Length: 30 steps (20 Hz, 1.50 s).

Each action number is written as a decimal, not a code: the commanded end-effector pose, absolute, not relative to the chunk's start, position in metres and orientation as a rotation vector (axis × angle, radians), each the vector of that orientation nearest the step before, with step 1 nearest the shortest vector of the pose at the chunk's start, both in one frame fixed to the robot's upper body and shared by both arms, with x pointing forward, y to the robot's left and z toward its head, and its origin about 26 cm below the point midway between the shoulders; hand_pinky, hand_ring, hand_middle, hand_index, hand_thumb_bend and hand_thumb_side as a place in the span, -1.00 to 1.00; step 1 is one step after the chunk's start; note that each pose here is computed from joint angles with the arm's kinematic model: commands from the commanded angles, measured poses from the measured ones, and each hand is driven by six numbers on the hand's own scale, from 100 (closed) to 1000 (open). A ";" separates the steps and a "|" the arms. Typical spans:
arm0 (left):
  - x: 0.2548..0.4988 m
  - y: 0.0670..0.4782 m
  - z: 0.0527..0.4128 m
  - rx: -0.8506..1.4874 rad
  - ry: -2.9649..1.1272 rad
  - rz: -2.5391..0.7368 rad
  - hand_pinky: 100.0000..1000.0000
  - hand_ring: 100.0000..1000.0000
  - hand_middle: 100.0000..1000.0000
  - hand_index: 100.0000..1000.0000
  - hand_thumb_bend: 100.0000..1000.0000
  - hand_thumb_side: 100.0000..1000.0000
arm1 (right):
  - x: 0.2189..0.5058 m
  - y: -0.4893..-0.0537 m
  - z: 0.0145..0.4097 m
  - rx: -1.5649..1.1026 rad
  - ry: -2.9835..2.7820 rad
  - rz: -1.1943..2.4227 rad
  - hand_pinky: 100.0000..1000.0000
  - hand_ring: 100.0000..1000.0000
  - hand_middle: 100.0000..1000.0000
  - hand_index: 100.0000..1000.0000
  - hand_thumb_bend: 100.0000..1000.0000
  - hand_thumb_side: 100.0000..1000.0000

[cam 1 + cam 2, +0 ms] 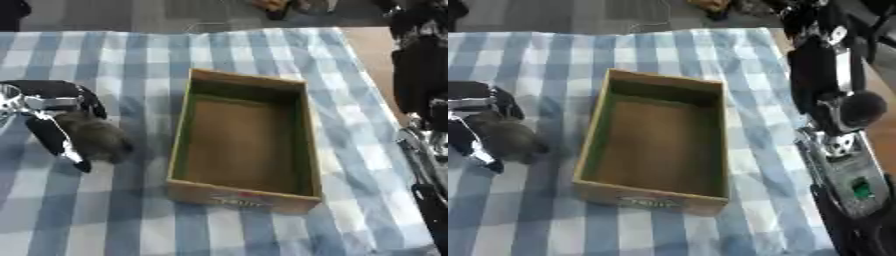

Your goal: Pick up objects on the table and place them in the box.

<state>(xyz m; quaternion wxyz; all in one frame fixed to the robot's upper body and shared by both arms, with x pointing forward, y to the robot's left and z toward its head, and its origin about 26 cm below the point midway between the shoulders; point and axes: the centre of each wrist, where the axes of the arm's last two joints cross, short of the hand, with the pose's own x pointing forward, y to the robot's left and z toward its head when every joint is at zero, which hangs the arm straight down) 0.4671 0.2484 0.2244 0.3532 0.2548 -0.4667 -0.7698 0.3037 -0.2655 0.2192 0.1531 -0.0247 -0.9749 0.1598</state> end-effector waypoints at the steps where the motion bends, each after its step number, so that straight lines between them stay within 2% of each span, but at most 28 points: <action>1: 0.469 0.252 0.230 0.693 -1.216 -1.987 0.24 0.43 0.35 0.56 0.68 -0.25 | 0.303 -0.266 0.226 -0.074 -2.817 0.465 0.79 1.00 0.36 0.81 0.77 0.97; 6: 0.471 0.254 0.227 0.711 -1.228 -1.979 0.21 0.40 0.30 0.52 0.69 -0.22 | 0.303 -0.266 0.226 -0.075 -2.817 0.460 0.79 1.00 0.36 0.81 0.77 0.98; 8: 0.472 0.254 0.226 0.715 -1.232 -1.977 0.15 0.32 0.14 0.38 0.60 -0.20 | 0.303 -0.266 0.225 -0.073 -2.815 0.458 0.80 1.00 0.36 0.81 0.77 0.98; 10: 0.472 0.254 0.226 0.717 -1.239 -1.972 0.14 0.29 0.11 0.34 0.57 -0.20 | 0.303 -0.266 0.225 -0.073 -2.813 0.457 0.80 1.00 0.36 0.81 0.77 0.98; 11: 0.472 0.254 0.226 0.717 -1.243 -1.970 0.07 0.23 0.04 0.25 0.53 -0.23 | 0.303 -0.267 0.225 -0.073 -2.811 0.455 0.80 1.00 0.36 0.81 0.76 1.00; 16: 0.471 0.249 0.229 0.730 -1.262 -1.964 0.03 0.21 0.04 0.09 0.56 -0.22 | 0.302 -0.267 0.224 -0.071 -2.807 0.447 0.80 1.00 0.36 0.81 0.75 1.00; 20: 0.472 0.248 0.231 0.741 -1.257 -1.957 0.03 0.21 0.05 0.04 0.57 -0.21 | 0.302 -0.267 0.224 -0.074 -2.804 0.443 0.80 1.00 0.36 0.81 0.75 1.00; 24: 0.472 0.247 0.233 0.743 -1.255 -1.953 0.03 0.21 0.05 0.02 0.48 -0.21 | 0.302 -0.267 0.223 -0.073 -2.800 0.441 0.80 1.00 0.36 0.82 0.75 1.00; 30: 0.473 0.246 0.232 0.732 -1.226 -1.941 0.03 0.20 0.04 0.02 -0.04 -0.25 | 0.302 -0.267 0.223 -0.079 -2.792 0.439 0.80 1.00 0.35 0.82 0.74 1.00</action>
